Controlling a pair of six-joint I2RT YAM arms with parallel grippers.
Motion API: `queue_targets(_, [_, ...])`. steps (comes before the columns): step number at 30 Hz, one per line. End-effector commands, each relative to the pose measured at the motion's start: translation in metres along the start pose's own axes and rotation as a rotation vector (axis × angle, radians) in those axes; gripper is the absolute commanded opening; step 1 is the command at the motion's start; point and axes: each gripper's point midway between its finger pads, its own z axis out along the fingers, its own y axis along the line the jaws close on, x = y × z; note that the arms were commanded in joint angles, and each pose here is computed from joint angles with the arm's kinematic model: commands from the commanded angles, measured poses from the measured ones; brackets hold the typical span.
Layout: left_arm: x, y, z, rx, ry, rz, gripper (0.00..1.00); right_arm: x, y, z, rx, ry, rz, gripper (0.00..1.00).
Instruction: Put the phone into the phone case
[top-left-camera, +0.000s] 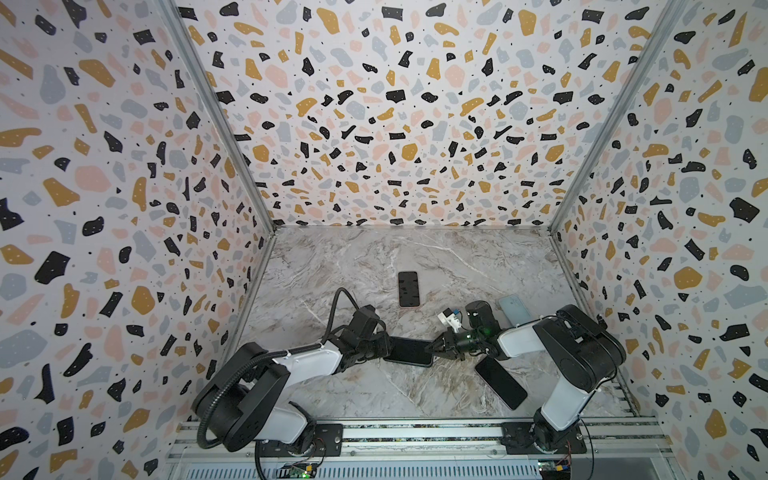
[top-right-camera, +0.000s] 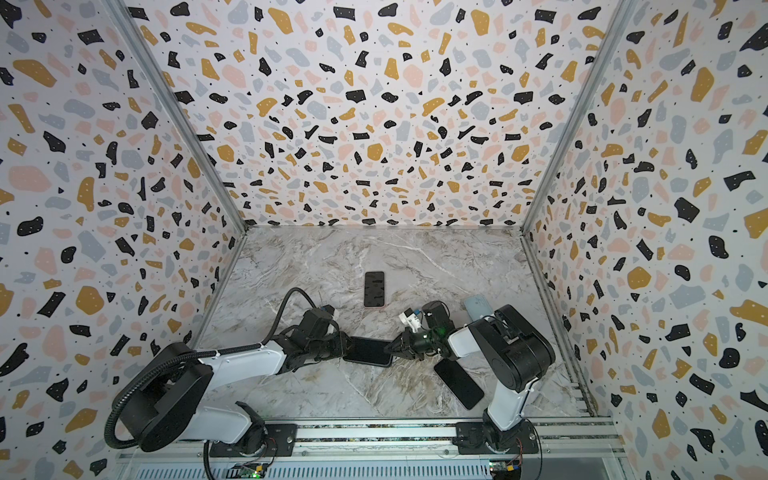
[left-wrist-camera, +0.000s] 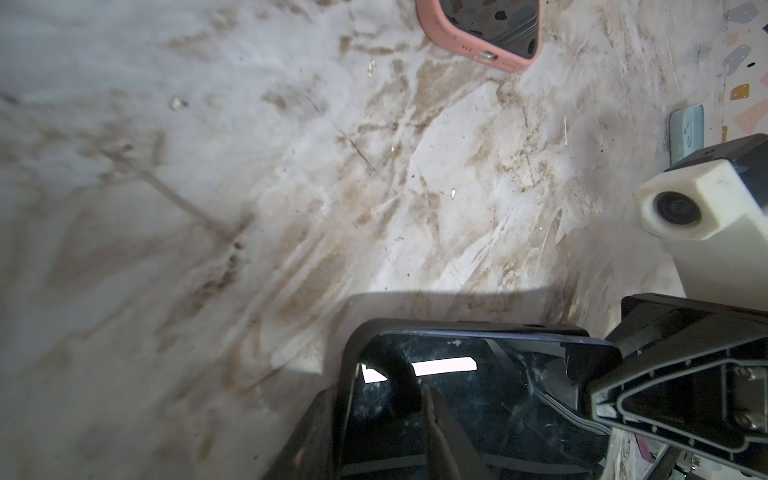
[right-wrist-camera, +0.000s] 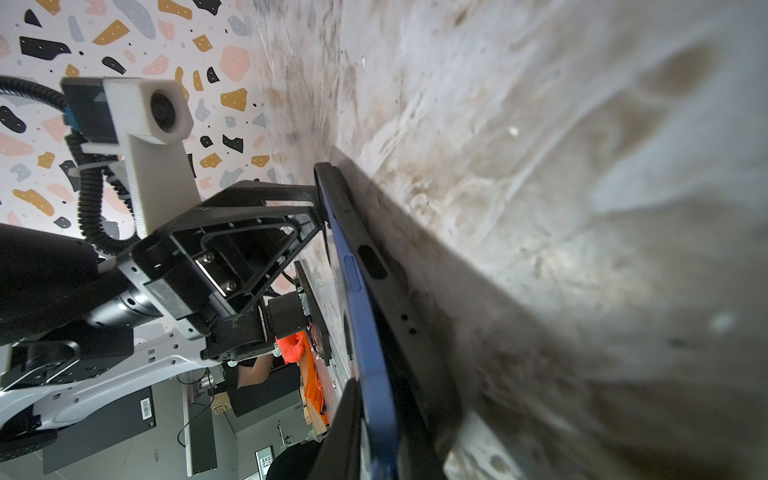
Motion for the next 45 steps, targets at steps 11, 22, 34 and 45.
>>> queue_targets(11, [0.029,-0.029,0.01,0.134,0.088,0.02,0.36,0.024,-0.036,0.028,0.176,0.033,0.126,0.0])
queue_targets(22, [0.035,-0.035,0.01,0.162,0.082,0.026,0.35,0.02,-0.032,0.033,0.175,0.007,0.122,0.0])
queue_targets(34, [0.038,-0.019,0.007,0.091,0.078,0.049,0.34,0.02,-0.017,0.024,0.16,-0.027,0.095,0.09])
queue_targets(45, [0.029,-0.001,0.004,0.042,0.067,0.054,0.34,0.019,0.001,0.008,0.186,-0.048,0.042,0.35])
